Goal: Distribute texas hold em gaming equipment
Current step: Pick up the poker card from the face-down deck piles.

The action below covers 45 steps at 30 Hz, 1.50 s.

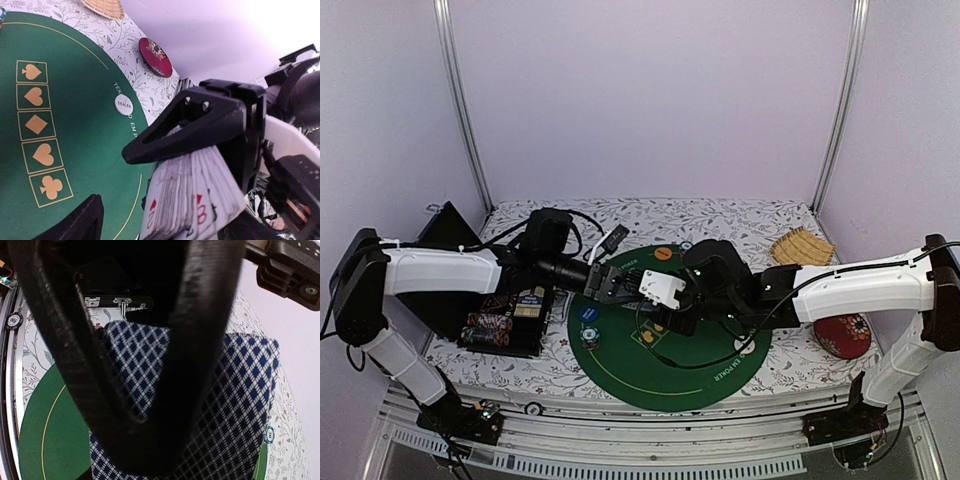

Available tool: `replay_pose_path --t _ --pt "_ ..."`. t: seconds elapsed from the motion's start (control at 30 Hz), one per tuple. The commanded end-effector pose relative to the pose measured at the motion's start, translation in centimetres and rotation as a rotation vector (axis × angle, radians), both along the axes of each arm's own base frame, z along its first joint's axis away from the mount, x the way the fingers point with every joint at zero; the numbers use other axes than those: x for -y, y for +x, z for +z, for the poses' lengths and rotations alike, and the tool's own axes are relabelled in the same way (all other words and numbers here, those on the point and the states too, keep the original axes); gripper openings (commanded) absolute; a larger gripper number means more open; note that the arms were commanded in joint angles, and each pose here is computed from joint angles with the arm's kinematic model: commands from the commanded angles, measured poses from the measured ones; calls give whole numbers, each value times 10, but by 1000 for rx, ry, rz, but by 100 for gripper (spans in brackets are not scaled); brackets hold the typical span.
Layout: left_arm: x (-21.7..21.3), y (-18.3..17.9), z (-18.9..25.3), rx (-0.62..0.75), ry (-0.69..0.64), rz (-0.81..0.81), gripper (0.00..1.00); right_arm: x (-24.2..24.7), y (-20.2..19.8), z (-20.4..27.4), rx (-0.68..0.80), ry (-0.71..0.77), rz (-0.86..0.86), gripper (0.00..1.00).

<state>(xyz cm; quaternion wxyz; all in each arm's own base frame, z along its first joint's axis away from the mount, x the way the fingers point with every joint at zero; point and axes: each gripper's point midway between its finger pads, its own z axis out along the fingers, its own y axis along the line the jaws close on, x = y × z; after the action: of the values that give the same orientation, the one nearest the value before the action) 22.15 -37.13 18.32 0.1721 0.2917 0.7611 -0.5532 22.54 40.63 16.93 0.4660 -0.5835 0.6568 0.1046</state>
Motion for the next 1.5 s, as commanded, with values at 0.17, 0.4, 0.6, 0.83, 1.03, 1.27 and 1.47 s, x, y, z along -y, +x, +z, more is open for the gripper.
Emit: replay_pose_path --t 0.17,0.4,0.6,0.83,1.03,1.27,1.47 --pt "0 12 18 65 -5 19 82 -4 7 10 1 40 -10 51" --pt "-10 32 4 63 119 119 80 -4 7 11 7 41 0 51" --pt "-9 36 10 99 139 140 76 -7 10 11 16 25 9 51" --pt "-18 36 7 120 201 161 60 -6 12 14 16 34 3 51" --pt "-17 34 11 124 187 150 56 -7 12 15 15 38 9 51" --pt "-18 34 13 143 188 152 62 -5 12 13 15 25 10 51" --pt "-18 31 26 166 158 139 74 -5 14 12 14 24 8 50"
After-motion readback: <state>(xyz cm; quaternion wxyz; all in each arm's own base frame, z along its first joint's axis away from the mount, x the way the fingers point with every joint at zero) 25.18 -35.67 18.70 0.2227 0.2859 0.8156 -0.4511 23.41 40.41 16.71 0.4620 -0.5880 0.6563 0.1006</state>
